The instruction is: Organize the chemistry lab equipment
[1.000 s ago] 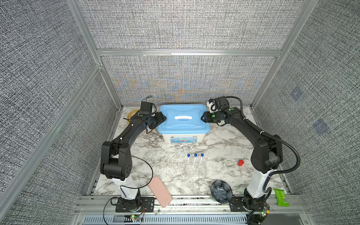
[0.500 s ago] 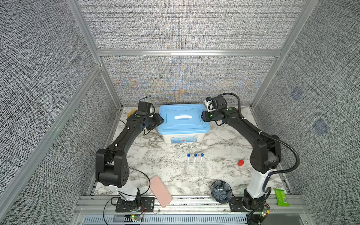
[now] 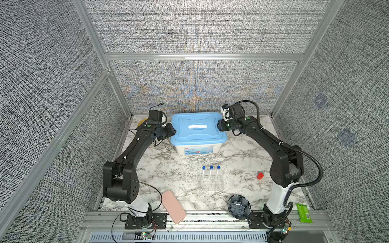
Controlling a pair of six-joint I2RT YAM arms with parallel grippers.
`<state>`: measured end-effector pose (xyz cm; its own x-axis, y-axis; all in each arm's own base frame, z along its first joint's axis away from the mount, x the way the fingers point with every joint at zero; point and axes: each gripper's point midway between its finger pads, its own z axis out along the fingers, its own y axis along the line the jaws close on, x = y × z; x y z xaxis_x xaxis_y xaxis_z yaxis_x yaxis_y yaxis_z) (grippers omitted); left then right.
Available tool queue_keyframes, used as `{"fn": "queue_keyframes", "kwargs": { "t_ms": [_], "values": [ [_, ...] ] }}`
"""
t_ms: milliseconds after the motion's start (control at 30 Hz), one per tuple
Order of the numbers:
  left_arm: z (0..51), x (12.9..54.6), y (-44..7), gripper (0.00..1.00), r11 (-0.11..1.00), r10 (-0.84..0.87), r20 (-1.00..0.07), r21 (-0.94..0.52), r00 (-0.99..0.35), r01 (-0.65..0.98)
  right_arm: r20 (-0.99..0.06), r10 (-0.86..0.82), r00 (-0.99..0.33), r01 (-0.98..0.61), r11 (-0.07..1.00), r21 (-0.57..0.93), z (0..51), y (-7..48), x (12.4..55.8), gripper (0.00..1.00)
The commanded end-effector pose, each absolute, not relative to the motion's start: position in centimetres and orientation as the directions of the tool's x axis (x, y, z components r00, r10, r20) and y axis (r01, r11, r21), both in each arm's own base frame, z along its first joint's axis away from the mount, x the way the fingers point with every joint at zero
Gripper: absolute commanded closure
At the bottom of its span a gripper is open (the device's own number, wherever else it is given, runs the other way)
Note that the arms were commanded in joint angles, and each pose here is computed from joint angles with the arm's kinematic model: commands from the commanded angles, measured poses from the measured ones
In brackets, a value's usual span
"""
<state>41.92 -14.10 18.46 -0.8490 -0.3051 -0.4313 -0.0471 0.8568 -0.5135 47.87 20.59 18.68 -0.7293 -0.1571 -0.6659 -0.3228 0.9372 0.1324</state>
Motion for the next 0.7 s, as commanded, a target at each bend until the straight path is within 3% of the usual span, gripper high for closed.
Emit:
{"fn": "queue_keyframes", "kwargs": {
  "t_ms": [0,367,533,667],
  "values": [
    [19.9,42.0,-16.8,0.57,0.806,-0.247,-0.446,-0.587,-0.86,0.073,-0.537,-0.248,-0.807,-0.38,0.913,0.15,15.1,21.3,44.7,0.48],
    [20.2,42.2,-16.8,0.57,0.887,-0.106,-0.544,-0.43,-0.832,0.168,-0.574,-0.261,-0.776,-0.43,0.885,0.178,15.8,22.8,44.9,0.48],
    [20.5,42.1,-18.1,0.63,0.887,-0.044,-0.562,-0.402,-0.826,0.226,-0.58,-0.282,-0.764,-0.477,0.852,0.215,16.0,24.8,44.3,0.48],
    [20.6,42.1,-19.0,0.61,0.884,-0.022,-0.573,-0.394,-0.82,0.252,-0.587,-0.308,-0.749,-0.51,0.833,0.214,16.3,26.4,43.9,0.48]
  ]
}}
